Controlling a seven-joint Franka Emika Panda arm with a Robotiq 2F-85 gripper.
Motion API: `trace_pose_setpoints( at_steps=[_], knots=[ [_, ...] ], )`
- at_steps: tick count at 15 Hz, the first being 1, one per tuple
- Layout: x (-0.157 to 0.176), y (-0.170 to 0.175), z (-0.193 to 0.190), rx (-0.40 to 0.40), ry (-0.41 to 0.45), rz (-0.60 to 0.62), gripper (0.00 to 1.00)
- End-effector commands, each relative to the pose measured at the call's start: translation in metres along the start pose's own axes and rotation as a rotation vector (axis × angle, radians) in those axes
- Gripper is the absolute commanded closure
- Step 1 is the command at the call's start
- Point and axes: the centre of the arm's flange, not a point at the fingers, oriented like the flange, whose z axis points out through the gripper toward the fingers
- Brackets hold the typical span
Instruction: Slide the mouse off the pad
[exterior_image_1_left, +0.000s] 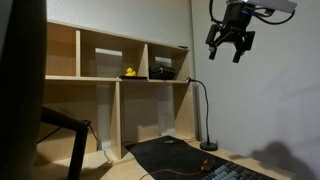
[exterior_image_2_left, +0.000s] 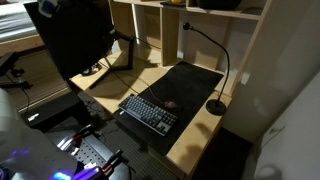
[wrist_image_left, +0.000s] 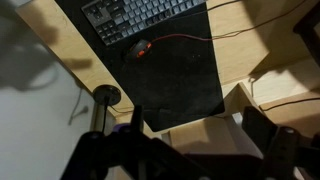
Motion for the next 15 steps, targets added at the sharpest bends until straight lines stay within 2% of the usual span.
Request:
trace_pose_setpoints(
  at_steps=[1, 3, 4, 5, 11, 12, 13, 15],
  knots=[
    [0.0, -0.001, 0.001, 0.0, -0.002, -0.002, 0.0],
    [-0.005, -0.001, 0.006, -0.001, -0.013, -0.006, 0.0],
    [-0.002, -0.002, 0.019, -0.066, -0.036, -0.008, 0.0],
    [0.009, -0.002, 0.052, -0.126, -0.05, 0.054, 0.0],
    [0.025, 0.032, 0.178, -0.174, -0.232, 0.356, 0.0],
    [0.006, 0.029, 0.141, -0.161, -0.194, 0.273, 0.0],
    [0.006, 0.031, 0.157, -0.17, -0.216, 0.286, 0.0],
    [0.008, 0.03, 0.157, -0.168, -0.215, 0.284, 0.0]
  ],
)
